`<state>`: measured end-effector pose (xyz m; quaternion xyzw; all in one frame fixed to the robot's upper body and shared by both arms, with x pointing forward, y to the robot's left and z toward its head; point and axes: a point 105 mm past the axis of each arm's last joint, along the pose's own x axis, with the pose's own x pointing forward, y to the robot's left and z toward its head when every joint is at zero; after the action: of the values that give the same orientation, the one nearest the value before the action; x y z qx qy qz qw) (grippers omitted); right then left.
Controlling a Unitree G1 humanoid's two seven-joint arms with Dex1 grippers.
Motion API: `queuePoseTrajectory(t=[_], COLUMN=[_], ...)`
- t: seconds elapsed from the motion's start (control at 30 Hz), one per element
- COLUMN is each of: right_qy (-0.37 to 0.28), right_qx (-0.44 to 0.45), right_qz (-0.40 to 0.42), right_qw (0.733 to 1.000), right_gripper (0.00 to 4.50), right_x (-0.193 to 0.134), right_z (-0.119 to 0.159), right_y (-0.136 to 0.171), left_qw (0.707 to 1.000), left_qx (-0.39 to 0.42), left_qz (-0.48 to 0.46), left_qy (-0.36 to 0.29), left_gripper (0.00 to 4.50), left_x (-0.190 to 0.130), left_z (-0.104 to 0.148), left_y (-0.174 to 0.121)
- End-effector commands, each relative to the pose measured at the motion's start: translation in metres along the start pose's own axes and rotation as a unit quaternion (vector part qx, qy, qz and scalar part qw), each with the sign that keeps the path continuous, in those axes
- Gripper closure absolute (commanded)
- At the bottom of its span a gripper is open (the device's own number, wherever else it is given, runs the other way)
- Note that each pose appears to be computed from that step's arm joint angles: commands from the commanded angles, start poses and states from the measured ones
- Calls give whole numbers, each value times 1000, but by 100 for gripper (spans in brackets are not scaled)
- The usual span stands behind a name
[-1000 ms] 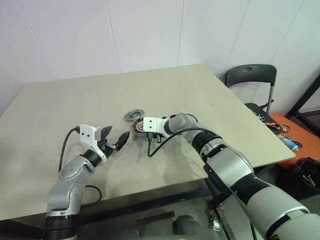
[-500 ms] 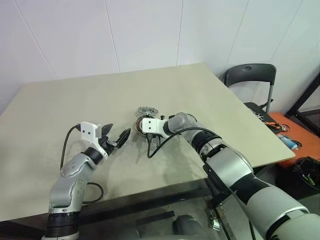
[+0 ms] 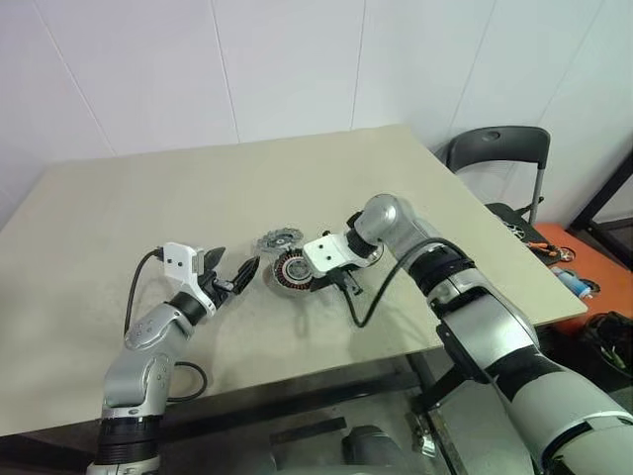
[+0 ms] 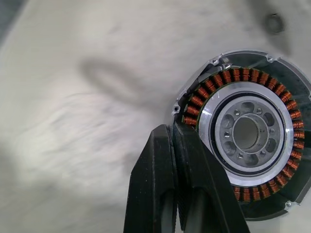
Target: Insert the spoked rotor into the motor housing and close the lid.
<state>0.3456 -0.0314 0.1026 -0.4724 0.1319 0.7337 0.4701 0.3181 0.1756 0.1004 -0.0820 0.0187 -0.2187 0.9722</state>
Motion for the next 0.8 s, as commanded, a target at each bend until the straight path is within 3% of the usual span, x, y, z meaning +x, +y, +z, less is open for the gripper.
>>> queuePoseTrajectory(t=[0.03,0.4,0.7,0.8], right_qy=[4,-28,-11,-24], right_qx=[-26,94,80,80], right_qz=[-25,-30,-3,5], right_qw=[999,995,997,996], right_gripper=[447,447,447,384], right_x=[-12,0,12,12], right_z=[8,3,-2,-1], right_y=[-2,14,25,28], left_qw=[999,1000,1000,999], left_qx=[2,10,14,10], left_qz=[-6,-16,-15,-21], left_qy=[-33,-25,-23,-22], left_gripper=[0,0,0,0], left_x=[7,12,13,12], left_z=[18,17,17,18], left_y=[-2,-3,-1,-3])
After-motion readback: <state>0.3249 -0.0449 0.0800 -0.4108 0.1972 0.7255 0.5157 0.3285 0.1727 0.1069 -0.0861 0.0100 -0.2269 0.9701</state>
